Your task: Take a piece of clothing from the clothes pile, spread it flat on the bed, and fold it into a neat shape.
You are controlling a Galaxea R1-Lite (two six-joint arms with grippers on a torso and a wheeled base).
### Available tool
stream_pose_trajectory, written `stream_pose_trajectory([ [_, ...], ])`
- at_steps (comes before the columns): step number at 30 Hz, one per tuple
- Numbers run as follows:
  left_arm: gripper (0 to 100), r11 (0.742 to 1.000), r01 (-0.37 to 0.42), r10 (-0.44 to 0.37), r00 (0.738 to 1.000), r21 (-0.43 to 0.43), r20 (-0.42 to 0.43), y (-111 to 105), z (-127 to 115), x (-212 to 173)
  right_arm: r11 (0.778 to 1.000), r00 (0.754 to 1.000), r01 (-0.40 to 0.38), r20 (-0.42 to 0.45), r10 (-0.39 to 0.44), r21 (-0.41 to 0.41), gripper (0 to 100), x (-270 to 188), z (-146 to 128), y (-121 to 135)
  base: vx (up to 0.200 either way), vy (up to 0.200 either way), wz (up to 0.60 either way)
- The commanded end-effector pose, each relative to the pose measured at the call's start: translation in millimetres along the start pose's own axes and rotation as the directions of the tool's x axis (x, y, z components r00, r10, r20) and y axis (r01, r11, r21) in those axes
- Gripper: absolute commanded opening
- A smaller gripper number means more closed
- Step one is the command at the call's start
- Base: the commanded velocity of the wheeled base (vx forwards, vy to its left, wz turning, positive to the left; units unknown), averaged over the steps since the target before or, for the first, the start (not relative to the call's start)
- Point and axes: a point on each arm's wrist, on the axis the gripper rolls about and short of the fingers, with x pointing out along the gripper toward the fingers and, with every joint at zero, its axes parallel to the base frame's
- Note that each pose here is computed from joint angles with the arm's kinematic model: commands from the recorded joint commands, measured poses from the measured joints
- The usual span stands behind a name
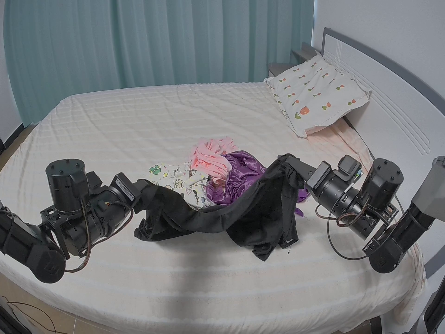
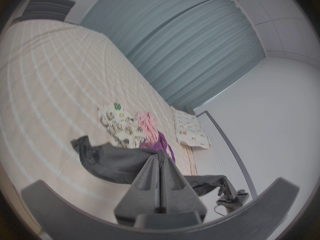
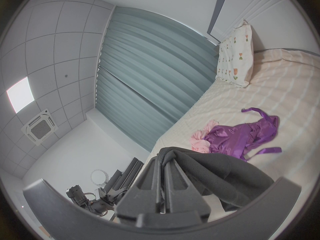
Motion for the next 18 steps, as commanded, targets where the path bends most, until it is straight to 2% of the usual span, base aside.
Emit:
stream_pose_trajectory([
  [1,0,0.999,-0.015,0.012,0.998,-0.035,-0.061,11,-6,-5,0.999,0.999,0.033,-0.034,-0.032,0.008,0,0,-12,-10,-0.200,0.000,0.00],
  [4,0,0.999,-0.011,0.008,0.997,-0.040,-0.075,13,-6,-7,1.000,0.999,0.030,-0.032,-0.030,0.008,0,-2,-11,-8,-0.200,0.000,0.00],
  [16,0,0.998,-0.040,0.037,0.998,-0.047,-0.049,19,-1,-1,1.000,1.000,0.012,-0.024,-0.012,0.007,0,-7,-7,0,0.000,0.000,0.00],
  [18,0,0.998,-0.042,0.040,0.998,-0.050,-0.040,20,2,-1,1.000,1.000,0.011,-0.023,-0.011,0.007,0,-7,-7,0,0.000,0.200,0.00],
])
